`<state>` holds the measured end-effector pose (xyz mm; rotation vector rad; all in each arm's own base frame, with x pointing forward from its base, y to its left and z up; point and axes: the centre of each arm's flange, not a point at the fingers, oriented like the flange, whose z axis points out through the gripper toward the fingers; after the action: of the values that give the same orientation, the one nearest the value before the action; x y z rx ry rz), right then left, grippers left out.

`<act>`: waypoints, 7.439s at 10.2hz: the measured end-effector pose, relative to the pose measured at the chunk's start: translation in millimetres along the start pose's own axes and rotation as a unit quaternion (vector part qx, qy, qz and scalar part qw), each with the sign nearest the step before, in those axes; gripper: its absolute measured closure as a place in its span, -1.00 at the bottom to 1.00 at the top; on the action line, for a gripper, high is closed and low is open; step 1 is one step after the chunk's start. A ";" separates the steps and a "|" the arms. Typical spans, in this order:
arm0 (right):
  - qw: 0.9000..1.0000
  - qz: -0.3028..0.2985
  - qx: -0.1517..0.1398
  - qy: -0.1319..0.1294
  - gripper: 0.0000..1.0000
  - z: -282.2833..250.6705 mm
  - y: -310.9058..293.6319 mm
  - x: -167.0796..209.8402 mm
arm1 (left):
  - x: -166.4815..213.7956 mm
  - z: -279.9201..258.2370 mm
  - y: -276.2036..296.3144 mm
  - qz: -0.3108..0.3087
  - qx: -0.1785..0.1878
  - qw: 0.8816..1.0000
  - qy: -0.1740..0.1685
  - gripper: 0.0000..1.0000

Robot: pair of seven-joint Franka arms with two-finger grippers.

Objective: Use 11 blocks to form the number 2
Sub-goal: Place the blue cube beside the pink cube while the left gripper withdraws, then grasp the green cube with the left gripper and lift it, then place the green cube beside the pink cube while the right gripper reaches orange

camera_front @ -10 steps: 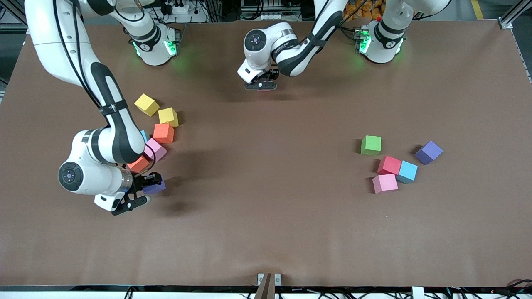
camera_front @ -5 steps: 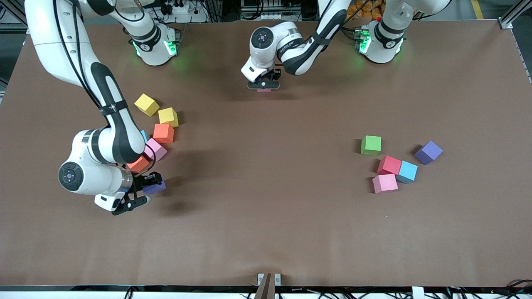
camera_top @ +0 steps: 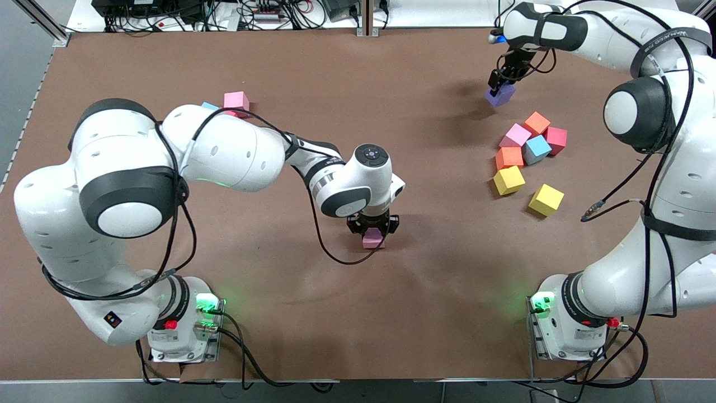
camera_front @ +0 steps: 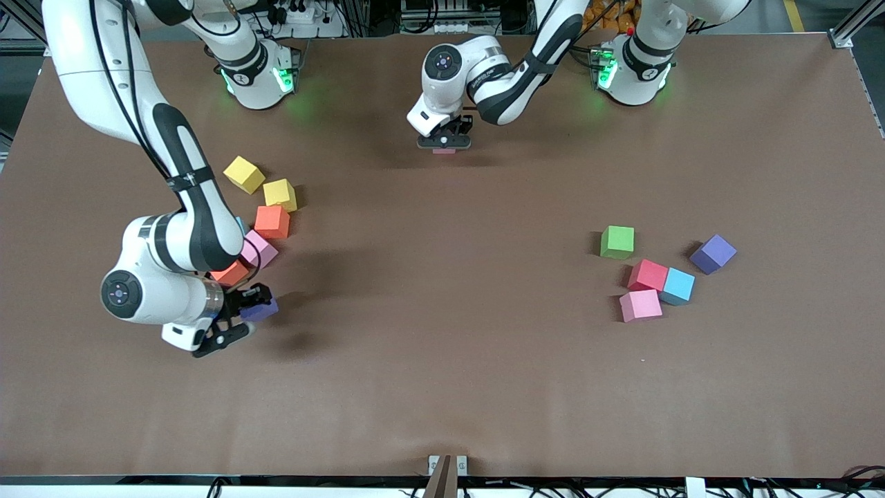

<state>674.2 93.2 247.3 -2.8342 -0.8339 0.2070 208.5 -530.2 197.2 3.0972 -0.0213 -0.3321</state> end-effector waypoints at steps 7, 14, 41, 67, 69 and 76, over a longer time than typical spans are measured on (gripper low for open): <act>0.889 -0.449 -0.084 -0.007 -0.07 -18.9 -11.4 32.8 | -16.7 18.7 -16.1 0.013 0.028 0.999 -0.009 -1.00; 0.883 -0.466 -0.061 -0.024 -0.07 -11.3 -79.1 49.8 | 12.4 -79.4 -9.5 -0.019 0.000 0.999 0.032 -1.00; 0.895 -0.433 -0.105 -0.028 -0.07 158.9 -560.3 -177.7 | 301.1 -120.9 -427.4 0.033 0.022 0.999 0.017 -1.00; 0.915 -0.391 -0.103 -0.016 -1.00 137.2 -545.0 -160.8 | 240.2 -136.5 -329.1 -0.236 -0.060 0.970 -0.009 -0.14; 0.921 -0.378 -0.091 -0.025 -1.00 105.8 -508.0 -143.6 | 225.7 -147.3 -327.7 -0.328 -0.067 0.942 -0.010 -0.14; 0.978 -0.194 -0.069 -0.018 -1.00 14.6 -237.5 -91.8 | 151.9 -113.6 -232.5 -0.538 -0.085 0.838 0.008 -0.14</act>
<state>471.0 241.3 290.6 -2.7223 -1.4340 0.1494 383.6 -297.5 269.6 2.5669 1.6526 -0.2749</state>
